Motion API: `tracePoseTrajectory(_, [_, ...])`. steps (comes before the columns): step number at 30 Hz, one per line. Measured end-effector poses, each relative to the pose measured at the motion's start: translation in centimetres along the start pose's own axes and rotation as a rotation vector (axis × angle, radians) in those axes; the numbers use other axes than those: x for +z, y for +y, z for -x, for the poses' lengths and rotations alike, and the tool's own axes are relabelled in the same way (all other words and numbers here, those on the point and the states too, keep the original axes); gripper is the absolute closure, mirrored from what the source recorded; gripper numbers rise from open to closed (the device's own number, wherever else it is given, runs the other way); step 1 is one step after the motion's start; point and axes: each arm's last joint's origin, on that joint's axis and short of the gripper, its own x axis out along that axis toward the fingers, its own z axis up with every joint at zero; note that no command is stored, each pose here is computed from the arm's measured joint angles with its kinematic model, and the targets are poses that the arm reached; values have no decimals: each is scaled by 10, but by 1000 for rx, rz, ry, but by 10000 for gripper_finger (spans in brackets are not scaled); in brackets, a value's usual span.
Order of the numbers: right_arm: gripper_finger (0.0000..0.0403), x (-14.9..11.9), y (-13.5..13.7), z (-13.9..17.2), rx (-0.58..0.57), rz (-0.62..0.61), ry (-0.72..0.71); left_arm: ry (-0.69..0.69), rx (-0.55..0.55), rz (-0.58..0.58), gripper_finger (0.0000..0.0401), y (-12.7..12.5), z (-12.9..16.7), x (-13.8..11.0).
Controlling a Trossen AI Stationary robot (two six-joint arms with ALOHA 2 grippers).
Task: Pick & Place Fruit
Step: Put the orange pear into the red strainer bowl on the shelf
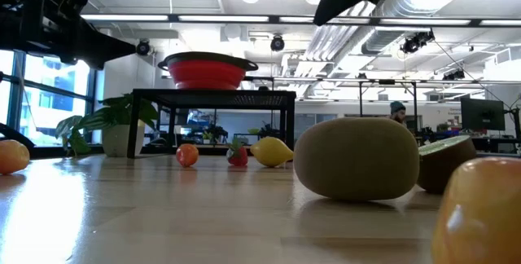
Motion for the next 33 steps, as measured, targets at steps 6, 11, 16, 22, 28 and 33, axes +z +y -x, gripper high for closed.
tracePoseTrajectory(6, [400,-4,-31,-6,57,46,-8,2,-1,40,398,0,0,0])
tracePoseTrajectory(11, [400,-32,-64,-18,150,-13,-101,2,-2,40,398,0,0,0])
tracePoseTrajectory(16, [400,-56,-91,-19,253,-16,-331,-5,-1,42,398,0,0,0])
tracePoseTrajectory(22, [400,-80,-120,-18,357,-5,-587,-15,7,48,398,0,0,1])
tracePoseTrajectory(28, [400,-101,-134,-23,438,-80,-709,-36,7,159,398,0,0,4])
tracePoseTrajectory(33, [400,-117,-133,-28,558,-128,-730,-39,7,177,398,0,0,4])
